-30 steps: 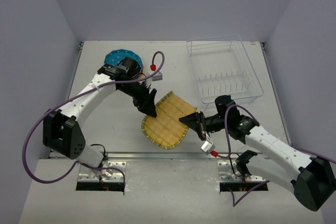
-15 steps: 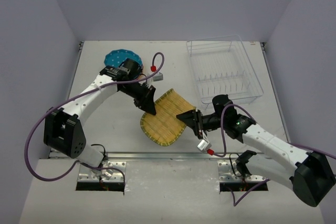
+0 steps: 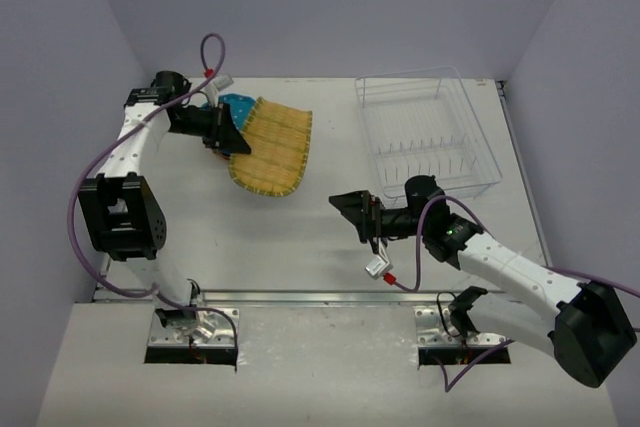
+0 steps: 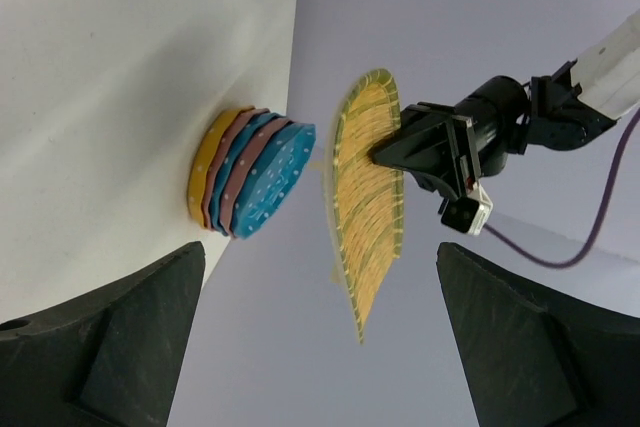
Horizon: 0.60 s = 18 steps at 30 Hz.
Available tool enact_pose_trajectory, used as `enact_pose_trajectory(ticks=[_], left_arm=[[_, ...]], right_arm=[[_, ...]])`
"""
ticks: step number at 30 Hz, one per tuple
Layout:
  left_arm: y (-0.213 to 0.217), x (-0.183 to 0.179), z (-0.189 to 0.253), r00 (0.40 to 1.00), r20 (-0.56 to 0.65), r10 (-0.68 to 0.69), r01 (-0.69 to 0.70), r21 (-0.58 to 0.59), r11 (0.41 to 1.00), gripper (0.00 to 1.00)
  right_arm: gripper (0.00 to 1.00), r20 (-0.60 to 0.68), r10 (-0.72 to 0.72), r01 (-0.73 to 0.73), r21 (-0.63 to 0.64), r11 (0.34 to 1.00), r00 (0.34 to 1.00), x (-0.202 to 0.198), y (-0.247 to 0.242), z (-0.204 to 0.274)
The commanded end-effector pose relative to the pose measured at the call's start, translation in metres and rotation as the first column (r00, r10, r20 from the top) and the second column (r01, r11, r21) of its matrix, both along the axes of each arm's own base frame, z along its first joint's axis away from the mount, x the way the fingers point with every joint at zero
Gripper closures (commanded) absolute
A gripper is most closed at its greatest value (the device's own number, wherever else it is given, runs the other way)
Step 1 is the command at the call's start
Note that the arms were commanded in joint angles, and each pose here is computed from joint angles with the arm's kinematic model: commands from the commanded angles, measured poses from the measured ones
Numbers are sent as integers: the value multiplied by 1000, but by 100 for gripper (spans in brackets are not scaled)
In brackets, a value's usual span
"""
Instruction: Unload the plates from the dish rack
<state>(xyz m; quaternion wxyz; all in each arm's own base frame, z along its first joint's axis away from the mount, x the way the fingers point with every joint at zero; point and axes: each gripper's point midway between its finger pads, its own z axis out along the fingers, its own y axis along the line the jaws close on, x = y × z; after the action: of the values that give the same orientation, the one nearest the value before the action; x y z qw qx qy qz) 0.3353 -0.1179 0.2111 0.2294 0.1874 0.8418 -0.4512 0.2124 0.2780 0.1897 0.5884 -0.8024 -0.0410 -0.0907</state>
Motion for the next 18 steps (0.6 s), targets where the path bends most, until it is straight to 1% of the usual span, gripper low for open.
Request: enact_pose_trajectory(ticks=[1,4,6,7,9,13,18], left_arm=[[55,61,37,962,76,262,-258,-60,964,100],[98,103,38,895,99,434,-430,-57,901,100],[115,124,31,854,85,513,-512,-41,858,100],[120,132,28,846,91,526,-524,-43,851,100],[129,145,24,813,79,577,-576,-34,817,100],[142,172,13,777,61,627,-626,-36,779,100],[158,192,-10,722,53,690,-691,5,722,100]], right_arm=[[1,89,-39,35,49,998,995,12,1,25],[1,78,-49,46,44,998,996,11,-1,20],[1,67,-61,58,42,997,996,11,-4,18],[1,67,-68,66,41,997,995,11,-5,19],[1,55,-83,81,41,996,995,10,-8,18],[1,38,-116,115,38,993,992,10,-14,14],[1,6,-152,152,28,988,988,6,-23,10]])
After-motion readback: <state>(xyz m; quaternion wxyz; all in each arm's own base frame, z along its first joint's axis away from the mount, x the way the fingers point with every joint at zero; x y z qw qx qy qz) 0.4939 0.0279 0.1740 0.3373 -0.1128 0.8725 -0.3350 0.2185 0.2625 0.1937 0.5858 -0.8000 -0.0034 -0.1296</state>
